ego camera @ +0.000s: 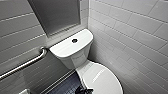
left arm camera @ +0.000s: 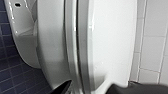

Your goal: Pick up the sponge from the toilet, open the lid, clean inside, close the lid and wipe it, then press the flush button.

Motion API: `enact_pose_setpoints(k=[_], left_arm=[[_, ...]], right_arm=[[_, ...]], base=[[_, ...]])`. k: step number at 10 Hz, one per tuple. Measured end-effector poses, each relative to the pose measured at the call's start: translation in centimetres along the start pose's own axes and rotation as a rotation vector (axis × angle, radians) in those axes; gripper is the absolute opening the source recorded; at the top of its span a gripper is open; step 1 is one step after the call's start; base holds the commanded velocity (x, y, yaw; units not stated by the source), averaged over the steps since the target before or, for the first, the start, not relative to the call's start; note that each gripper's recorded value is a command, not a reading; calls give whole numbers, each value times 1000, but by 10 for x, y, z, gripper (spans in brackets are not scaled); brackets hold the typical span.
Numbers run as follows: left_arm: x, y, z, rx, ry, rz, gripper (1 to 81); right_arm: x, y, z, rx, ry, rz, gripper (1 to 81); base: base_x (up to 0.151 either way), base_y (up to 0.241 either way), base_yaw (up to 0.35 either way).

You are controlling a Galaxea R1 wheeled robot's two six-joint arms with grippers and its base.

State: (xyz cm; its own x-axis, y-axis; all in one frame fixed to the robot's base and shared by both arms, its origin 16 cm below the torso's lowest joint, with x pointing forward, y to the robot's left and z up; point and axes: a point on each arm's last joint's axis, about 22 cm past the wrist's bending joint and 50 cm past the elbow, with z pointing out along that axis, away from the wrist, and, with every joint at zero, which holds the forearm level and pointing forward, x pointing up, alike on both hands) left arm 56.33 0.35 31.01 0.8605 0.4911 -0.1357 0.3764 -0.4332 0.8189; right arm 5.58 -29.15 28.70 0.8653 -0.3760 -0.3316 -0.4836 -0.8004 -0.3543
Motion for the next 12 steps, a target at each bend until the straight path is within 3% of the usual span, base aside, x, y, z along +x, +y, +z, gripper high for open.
enact_pose_setpoints(k=[6,12], left_arm=[[-7,8,0,-16,-14,-29,811],[-12,17,15,-16,-33,-22,811]], right_arm=[[-3,-1,10,-6,3,-2,10],[7,-3,17,-7,16,-10,10]], base=[[0,0,0],[0,0,0]])
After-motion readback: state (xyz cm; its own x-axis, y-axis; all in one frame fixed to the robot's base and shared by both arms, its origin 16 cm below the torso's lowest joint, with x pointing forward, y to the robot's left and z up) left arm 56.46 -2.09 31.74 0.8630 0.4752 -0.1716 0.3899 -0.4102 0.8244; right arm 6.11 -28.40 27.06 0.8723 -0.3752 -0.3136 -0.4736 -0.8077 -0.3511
